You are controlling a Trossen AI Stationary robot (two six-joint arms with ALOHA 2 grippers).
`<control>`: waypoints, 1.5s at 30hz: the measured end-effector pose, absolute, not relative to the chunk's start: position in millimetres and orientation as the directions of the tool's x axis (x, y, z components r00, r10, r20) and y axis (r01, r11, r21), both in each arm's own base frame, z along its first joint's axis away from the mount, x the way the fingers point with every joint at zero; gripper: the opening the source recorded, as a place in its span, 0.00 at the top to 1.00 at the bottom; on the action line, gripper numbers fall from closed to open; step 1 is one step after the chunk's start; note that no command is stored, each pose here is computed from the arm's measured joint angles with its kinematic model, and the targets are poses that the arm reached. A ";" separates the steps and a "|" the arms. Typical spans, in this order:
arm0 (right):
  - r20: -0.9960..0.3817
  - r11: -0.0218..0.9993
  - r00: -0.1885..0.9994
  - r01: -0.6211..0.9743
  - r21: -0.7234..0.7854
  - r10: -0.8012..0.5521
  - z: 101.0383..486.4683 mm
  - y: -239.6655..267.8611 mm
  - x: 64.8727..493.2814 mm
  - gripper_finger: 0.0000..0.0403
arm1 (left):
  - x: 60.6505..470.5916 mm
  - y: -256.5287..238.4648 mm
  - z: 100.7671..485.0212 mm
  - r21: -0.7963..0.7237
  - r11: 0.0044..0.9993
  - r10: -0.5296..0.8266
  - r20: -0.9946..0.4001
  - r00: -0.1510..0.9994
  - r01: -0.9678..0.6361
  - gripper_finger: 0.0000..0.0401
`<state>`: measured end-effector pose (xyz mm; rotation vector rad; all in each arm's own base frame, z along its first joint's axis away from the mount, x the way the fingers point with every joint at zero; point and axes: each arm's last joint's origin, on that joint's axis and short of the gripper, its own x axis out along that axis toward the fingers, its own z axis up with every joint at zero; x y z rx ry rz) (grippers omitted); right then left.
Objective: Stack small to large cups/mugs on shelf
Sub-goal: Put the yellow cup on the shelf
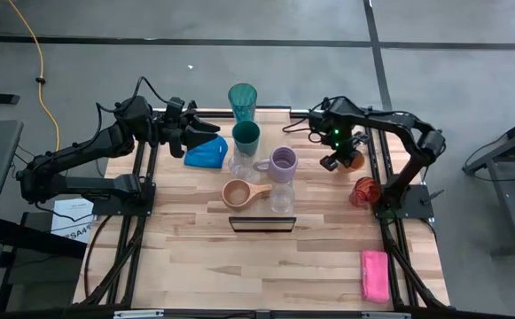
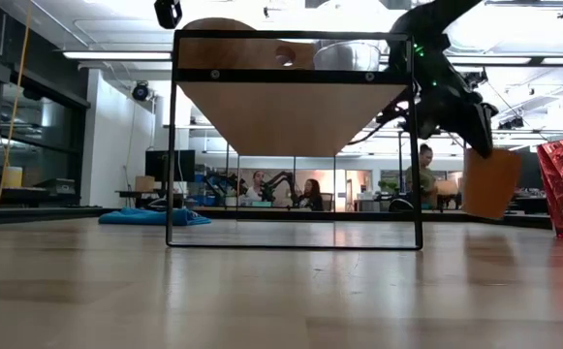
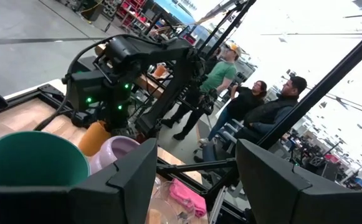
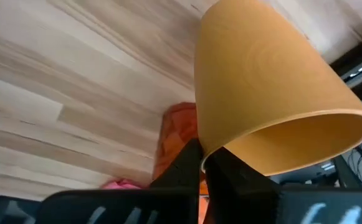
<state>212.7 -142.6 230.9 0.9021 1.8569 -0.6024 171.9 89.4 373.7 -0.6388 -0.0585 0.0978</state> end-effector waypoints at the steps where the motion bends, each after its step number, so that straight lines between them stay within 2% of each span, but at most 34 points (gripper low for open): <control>1: -0.903 0.603 -0.279 0.797 -0.028 0.326 230.2 -143.4 210.1 1.00 | 171.9 89.4 373.7 -0.598 0.798 0.109 0.024 0.994 -0.073 0.48; 10: -0.902 0.519 -0.267 0.853 -0.057 0.340 220.1 -163.3 187.7 1.00 | 171.9 89.4 373.7 -0.598 0.798 0.109 0.024 0.994 -0.073 0.48; 17: -0.926 0.471 -0.179 0.882 -0.002 0.333 217.2 -170.9 189.5 1.00 | 171.9 89.4 373.8 -0.598 0.798 0.109 0.025 0.994 -0.073 0.48; 31: -0.937 0.464 -0.154 0.886 0.010 0.313 216.2 -172.9 191.8 0.99 | 171.9 89.4 373.8 -0.598 0.798 0.109 0.025 0.994 -0.073 0.48; 34: -0.941 0.467 -0.145 0.884 0.015 0.304 215.8 -173.8 192.6 0.93 | 171.9 89.4 373.8 -0.598 0.798 0.109 0.025 0.994 -0.073 0.48; 41: -0.944 0.485 -0.177 0.874 -0.020 0.280 215.8 -174.2 191.4 0.70 | 171.9 89.4 373.8 -0.598 0.798 0.109 0.025 0.994 -0.073 0.48; 45: -0.946 0.507 -0.199 0.861 -0.043 0.257 215.8 -174.9 190.8 0.62 | 171.9 89.4 373.8 -0.598 0.798 0.109 0.025 0.994 -0.073 0.48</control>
